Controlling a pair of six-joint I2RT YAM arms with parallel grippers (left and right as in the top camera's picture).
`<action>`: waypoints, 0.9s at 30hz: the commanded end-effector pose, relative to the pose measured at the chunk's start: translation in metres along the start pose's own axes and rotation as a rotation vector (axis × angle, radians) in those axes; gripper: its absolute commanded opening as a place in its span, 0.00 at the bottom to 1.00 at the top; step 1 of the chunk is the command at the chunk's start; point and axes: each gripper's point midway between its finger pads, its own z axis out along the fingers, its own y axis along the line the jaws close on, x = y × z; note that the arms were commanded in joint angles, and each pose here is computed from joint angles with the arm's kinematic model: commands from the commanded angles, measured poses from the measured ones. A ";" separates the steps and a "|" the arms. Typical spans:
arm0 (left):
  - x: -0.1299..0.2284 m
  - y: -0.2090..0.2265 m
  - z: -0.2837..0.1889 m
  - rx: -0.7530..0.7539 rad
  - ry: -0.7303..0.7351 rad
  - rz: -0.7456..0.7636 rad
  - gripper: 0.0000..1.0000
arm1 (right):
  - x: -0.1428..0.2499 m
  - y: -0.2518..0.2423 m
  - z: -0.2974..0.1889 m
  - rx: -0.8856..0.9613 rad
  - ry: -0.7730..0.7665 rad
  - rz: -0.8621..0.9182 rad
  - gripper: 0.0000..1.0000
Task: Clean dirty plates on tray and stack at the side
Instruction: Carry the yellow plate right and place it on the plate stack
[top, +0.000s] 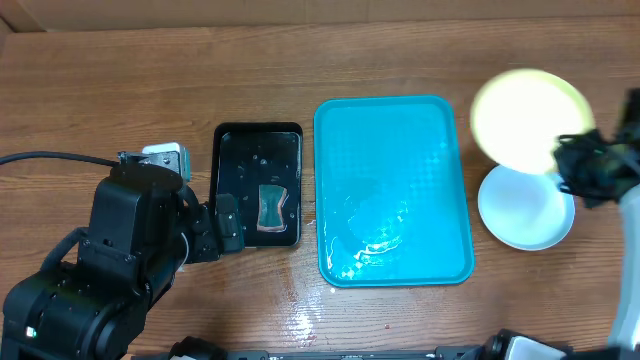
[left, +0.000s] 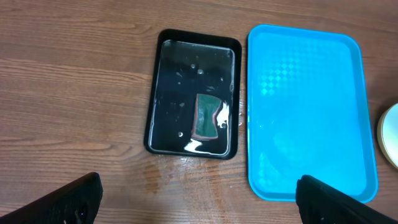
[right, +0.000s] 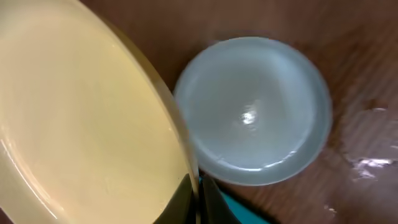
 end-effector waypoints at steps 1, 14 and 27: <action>-0.005 0.003 -0.003 -0.012 -0.021 -0.006 1.00 | -0.010 -0.045 0.026 0.094 0.075 0.059 0.04; -0.005 0.003 -0.003 -0.011 -0.021 -0.006 1.00 | 0.021 -0.113 0.085 0.221 0.243 0.109 0.04; -0.005 0.003 -0.003 -0.012 -0.021 -0.006 1.00 | 0.031 -0.055 0.033 -0.093 0.220 -0.102 0.52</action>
